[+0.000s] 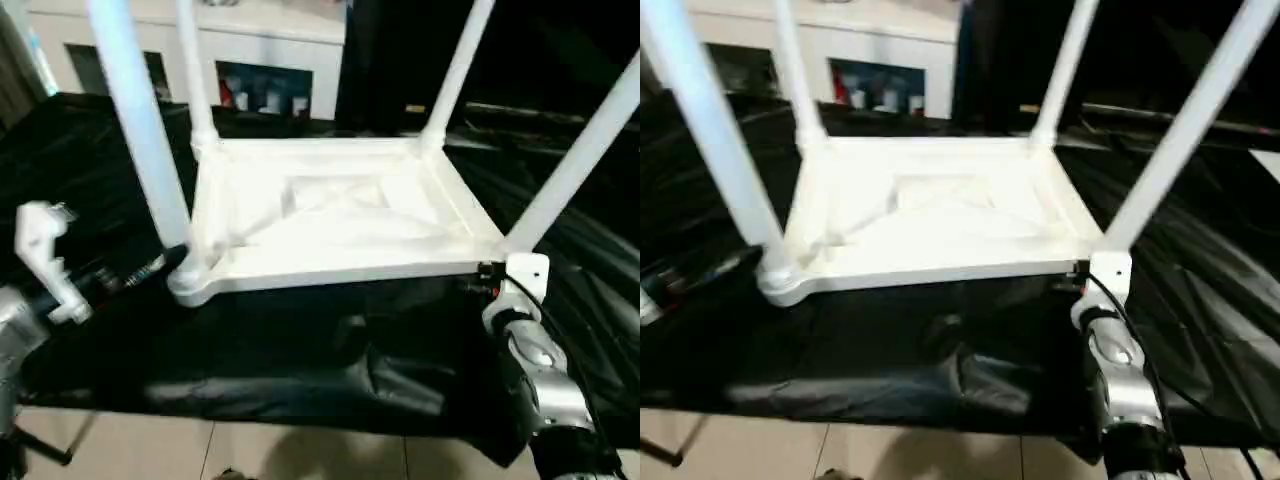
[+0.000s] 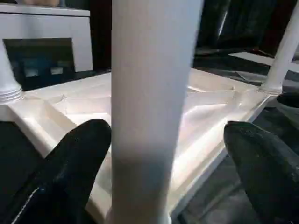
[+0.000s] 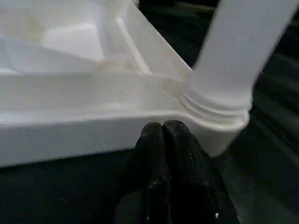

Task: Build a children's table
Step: Rotate table base

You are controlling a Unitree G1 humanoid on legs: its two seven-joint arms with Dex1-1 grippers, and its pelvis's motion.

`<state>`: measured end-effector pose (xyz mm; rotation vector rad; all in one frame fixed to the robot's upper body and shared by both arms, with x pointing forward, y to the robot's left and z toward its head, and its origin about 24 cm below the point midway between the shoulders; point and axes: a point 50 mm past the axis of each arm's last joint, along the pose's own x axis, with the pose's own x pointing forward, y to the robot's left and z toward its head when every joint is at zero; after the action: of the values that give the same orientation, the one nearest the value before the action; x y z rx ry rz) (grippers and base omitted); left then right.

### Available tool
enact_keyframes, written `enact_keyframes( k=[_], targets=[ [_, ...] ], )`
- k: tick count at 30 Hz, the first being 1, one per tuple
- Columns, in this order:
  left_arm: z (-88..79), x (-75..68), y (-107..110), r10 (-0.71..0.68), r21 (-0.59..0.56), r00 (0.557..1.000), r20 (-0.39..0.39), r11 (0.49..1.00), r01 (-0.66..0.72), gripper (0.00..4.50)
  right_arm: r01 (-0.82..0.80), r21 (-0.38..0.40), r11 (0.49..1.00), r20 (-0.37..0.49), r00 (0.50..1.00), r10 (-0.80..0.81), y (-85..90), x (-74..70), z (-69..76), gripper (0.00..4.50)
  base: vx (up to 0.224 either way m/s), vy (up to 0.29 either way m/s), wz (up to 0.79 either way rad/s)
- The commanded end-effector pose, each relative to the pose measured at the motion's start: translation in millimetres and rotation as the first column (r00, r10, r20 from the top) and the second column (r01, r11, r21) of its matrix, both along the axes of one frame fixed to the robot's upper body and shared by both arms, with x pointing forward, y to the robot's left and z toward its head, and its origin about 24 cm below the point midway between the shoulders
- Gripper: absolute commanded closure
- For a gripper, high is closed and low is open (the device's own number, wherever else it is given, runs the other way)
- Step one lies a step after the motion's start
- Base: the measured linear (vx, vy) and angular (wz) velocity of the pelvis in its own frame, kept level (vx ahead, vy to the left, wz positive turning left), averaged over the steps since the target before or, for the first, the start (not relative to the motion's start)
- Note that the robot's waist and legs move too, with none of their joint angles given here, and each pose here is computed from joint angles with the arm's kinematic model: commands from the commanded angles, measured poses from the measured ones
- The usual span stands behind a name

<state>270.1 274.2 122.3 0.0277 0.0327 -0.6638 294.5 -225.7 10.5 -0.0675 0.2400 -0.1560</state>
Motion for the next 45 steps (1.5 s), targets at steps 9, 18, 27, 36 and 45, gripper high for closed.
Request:
enact_keyframes(
  k=[9, 18, 27, 36, 45],
  targets=[
    [0.8, 20.2, -12, -0.049, -0.048, 0.999, 0.004, 0.998, 0.049, 0.01, 0.059, -0.054, 0.997, -0.112, 0.992, -0.065, -12.8, 7.5, -5.7, 4.43, 0.0, 0.0, 0.0],
    [14.6, 8.8, -42, -0.291, -0.118, 0.957, 0.005, 0.95, 0.29, 0.01, 0.049, -0.065, 0.997, -0.162, 0.985, -0.059, -20.5, 30.3, -4.6, 4.43, 0.0, 0.0, 0.0],
    [25.8, -17.5, -67, -0.506, -0.127, 0.859, -0.072, 0.859, 0.495, 0.01, -0.065, -0.012, 0.998, -0.145, 0.987, 0.063, 1.5, 61.0, 12.1, 4.43, 0.0, 0.0, 0.0],
    [34.7, -23.0, -111, -0.639, -0.159, 0.768, -0.029, 0.762, 0.628, 0.01, -0.453, 0.132, 0.882, -0.166, 0.867, 0.47, 86.1, 72.3, 11.8, 4.43, 0.0, 0.0, 0.0],
    [38.4, -16.2, -144, -0.717, -0.163, 0.697, 0.005, 0.688, 0.707, 0.01, -0.658, 0.167, 0.734, -0.101, 0.729, 0.677, 138.0, 72.8, 23.4, 4.43, 0.0, 0.0, 0.0]
  ],
)
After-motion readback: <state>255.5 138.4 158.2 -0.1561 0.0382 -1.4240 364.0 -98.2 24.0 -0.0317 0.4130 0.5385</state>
